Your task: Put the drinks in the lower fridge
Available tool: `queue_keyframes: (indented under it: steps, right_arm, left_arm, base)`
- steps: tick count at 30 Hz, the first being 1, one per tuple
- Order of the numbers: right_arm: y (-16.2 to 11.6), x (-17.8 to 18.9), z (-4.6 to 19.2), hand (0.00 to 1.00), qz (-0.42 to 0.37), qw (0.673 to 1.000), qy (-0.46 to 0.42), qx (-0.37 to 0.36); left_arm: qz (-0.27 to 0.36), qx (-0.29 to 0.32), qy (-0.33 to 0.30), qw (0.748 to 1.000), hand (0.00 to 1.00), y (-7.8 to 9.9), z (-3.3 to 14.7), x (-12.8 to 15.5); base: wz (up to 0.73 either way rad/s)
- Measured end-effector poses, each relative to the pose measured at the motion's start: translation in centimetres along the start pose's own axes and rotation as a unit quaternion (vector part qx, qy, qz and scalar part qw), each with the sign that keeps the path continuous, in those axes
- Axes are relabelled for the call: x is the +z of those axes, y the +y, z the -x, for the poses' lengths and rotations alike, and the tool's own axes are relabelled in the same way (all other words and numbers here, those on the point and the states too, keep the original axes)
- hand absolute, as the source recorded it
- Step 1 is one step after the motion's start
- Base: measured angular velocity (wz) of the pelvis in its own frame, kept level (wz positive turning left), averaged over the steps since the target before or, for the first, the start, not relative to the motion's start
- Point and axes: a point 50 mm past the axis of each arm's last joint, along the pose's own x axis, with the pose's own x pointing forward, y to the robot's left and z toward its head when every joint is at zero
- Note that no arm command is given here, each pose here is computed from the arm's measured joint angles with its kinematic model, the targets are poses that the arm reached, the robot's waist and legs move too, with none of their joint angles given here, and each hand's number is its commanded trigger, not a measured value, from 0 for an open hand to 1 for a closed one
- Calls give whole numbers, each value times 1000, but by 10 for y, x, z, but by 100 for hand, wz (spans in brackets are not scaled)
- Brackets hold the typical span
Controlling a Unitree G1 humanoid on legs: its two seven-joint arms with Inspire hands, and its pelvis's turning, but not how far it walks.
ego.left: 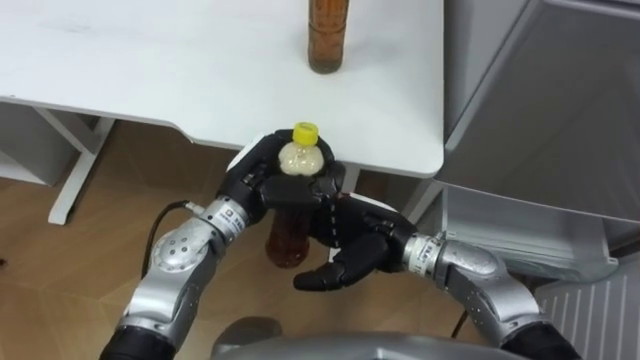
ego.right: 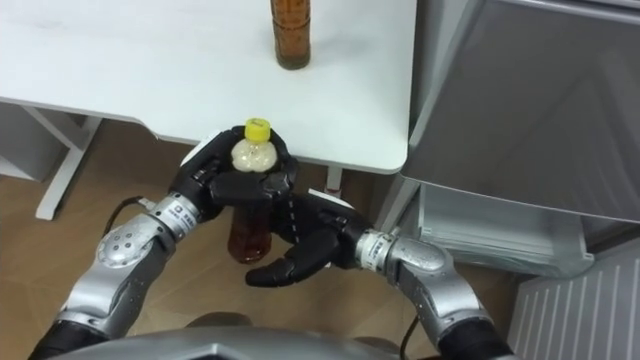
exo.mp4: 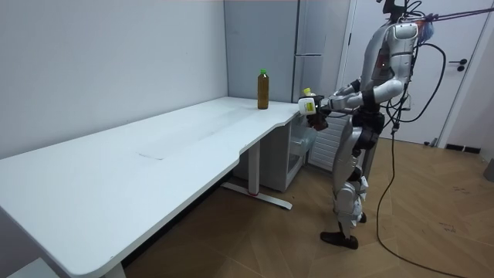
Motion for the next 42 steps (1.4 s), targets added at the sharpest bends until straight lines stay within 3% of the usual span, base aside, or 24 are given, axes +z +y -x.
queue_keyframes:
  steps: [12, 14, 15, 16, 17, 26, 42]
  right_arm:
    - [2, 0, -1, 0, -33, 999, -17, 5]
    - [2, 1, -1, 17, -34, 999, -19, 5]
    - [2, 1, -1, 56, -34, 999, -19, 4]
    - [2, 1, -1, 69, -34, 999, -19, 4]
    - [1, 1, -1, 100, -34, 999, -19, 2]
    - [-7, 0, 2, 100, -35, 997, -12, -62]
    - [-6, -4, 2, 100, -31, 997, 0, -68]
  left_arm:
    - [-33, -7, -8, 999, 100, -3, -2, 9]
    - [-45, -8, -9, 999, 100, -5, -3, 11]
    - [-48, -8, -9, 999, 100, -6, -3, 12]
    - [-50, -8, -9, 999, 100, -6, -3, 12]
    - [-50, -8, -9, 999, 100, -6, -3, 12]
    - [-66, -53, -7, 996, 100, -25, -7, 12]
    - [-65, -66, 3, 996, 100, -29, -6, 9]
  base:
    - [0]
    - [0]
    - [0]
    - [0]
    - [0]
    - [0]
    - [0]
